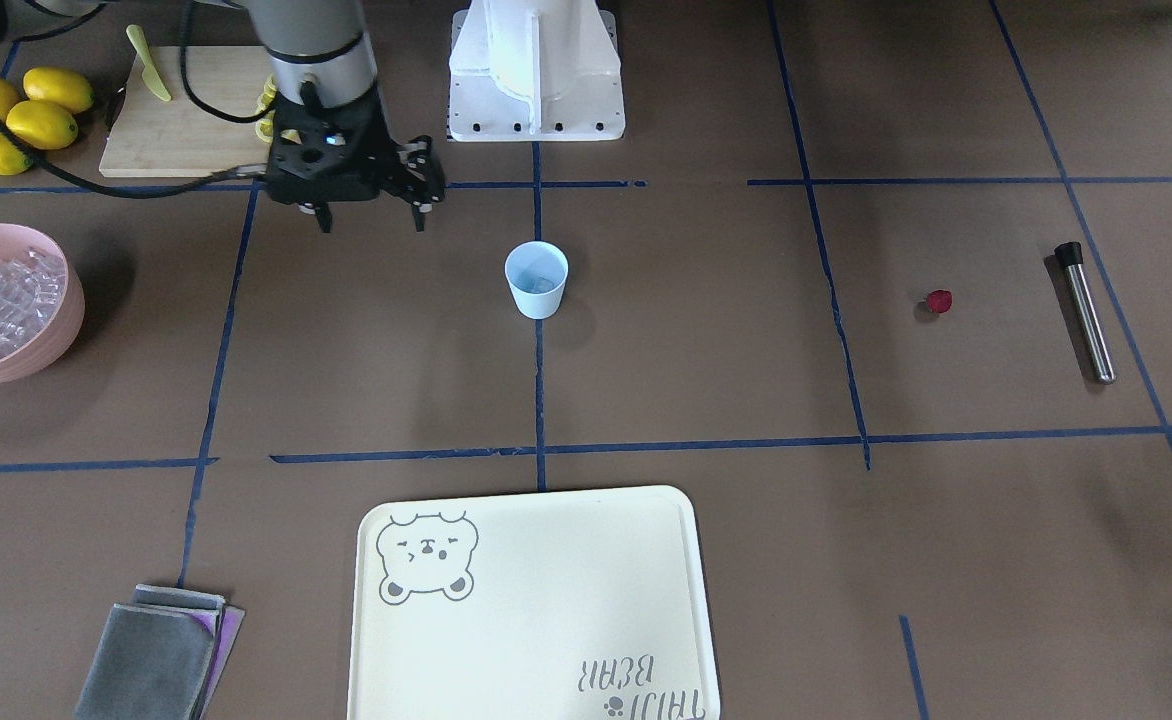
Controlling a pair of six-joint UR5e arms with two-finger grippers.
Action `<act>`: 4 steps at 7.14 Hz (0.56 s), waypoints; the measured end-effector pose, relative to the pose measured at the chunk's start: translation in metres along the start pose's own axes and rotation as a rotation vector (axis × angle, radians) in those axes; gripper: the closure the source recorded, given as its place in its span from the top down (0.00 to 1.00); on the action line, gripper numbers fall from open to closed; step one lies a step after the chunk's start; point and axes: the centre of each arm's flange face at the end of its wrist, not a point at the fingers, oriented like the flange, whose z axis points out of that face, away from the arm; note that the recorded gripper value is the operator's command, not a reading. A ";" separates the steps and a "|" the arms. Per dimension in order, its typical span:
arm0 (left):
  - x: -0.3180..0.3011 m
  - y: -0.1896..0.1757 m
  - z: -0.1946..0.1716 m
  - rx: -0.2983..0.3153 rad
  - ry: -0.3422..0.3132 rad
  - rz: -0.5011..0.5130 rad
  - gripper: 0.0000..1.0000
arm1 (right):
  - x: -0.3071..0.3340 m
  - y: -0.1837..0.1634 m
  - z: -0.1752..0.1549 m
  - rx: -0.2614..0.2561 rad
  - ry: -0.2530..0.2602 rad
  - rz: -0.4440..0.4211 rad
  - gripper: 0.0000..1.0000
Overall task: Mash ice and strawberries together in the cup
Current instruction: 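Move the right gripper back over the pink bowl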
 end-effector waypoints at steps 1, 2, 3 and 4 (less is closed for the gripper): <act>0.001 0.001 -0.001 0.002 0.000 0.002 1.00 | 0.049 -0.007 -0.005 0.011 0.031 -0.022 0.99; 0.001 0.001 -0.001 0.002 0.000 0.002 1.00 | 0.105 -0.015 -0.011 0.011 0.060 -0.033 0.99; 0.001 0.001 -0.001 0.003 0.000 0.002 1.00 | 0.157 -0.022 -0.019 0.001 0.066 -0.023 0.99; 0.002 0.001 -0.002 0.003 0.000 0.001 1.00 | 0.239 -0.024 -0.025 -0.011 0.040 0.015 0.99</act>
